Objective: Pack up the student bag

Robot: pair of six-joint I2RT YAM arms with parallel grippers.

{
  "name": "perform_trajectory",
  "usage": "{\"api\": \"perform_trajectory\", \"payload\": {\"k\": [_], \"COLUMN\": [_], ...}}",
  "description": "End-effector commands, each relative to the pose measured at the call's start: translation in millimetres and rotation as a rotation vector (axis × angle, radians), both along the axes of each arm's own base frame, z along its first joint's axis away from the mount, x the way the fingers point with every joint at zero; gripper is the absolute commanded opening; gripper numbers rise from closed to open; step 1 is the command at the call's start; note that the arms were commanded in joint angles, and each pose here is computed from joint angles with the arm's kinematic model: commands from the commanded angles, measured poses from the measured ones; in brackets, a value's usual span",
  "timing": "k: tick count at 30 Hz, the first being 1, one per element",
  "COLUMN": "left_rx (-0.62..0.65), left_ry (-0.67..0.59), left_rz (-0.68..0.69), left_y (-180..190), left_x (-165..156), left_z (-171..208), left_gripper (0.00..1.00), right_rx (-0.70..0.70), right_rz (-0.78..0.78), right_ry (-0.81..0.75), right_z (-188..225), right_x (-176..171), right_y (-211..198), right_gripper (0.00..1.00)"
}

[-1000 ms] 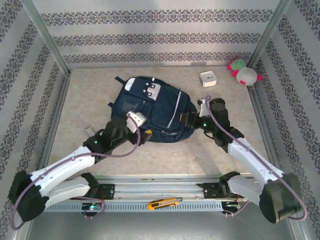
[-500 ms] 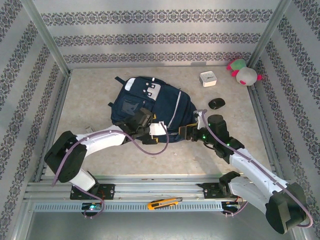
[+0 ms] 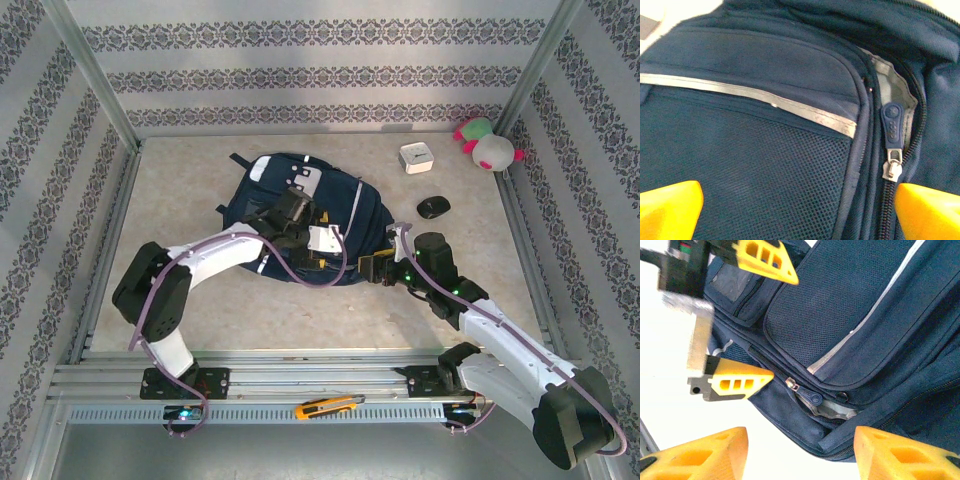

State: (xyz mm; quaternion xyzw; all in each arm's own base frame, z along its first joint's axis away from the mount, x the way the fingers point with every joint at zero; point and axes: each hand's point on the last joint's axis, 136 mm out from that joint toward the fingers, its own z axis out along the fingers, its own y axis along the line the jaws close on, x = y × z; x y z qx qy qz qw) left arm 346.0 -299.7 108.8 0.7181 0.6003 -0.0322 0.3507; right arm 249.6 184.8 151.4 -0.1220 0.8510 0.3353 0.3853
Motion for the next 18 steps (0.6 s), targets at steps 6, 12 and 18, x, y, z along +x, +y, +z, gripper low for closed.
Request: {"api": "perform_trajectory", "payload": {"k": [6, 12, 18], "left_rx": [0.065, 0.010, -0.004], "left_ry": [-0.018, -0.041, -0.042], "left_rz": [-0.045, -0.039, 0.001], "left_y": [0.8, -8.5, -6.8], "left_x": [10.2, 16.2, 19.2], "left_z": [-19.1, -14.6, -13.0], "left_gripper": [0.97, 0.94, 0.46], "right_rx": [-0.023, -0.023, -0.022], "right_rz": [0.011, 0.009, 0.006], "right_ry": [-0.017, -0.010, -0.013], "right_z": [-6.5, -9.3, -9.6], "right_x": [-3.4, -4.3, -6.2], "right_y": [0.0, -0.4, -1.2], "right_gripper": [0.58, 0.57, 0.57]}}
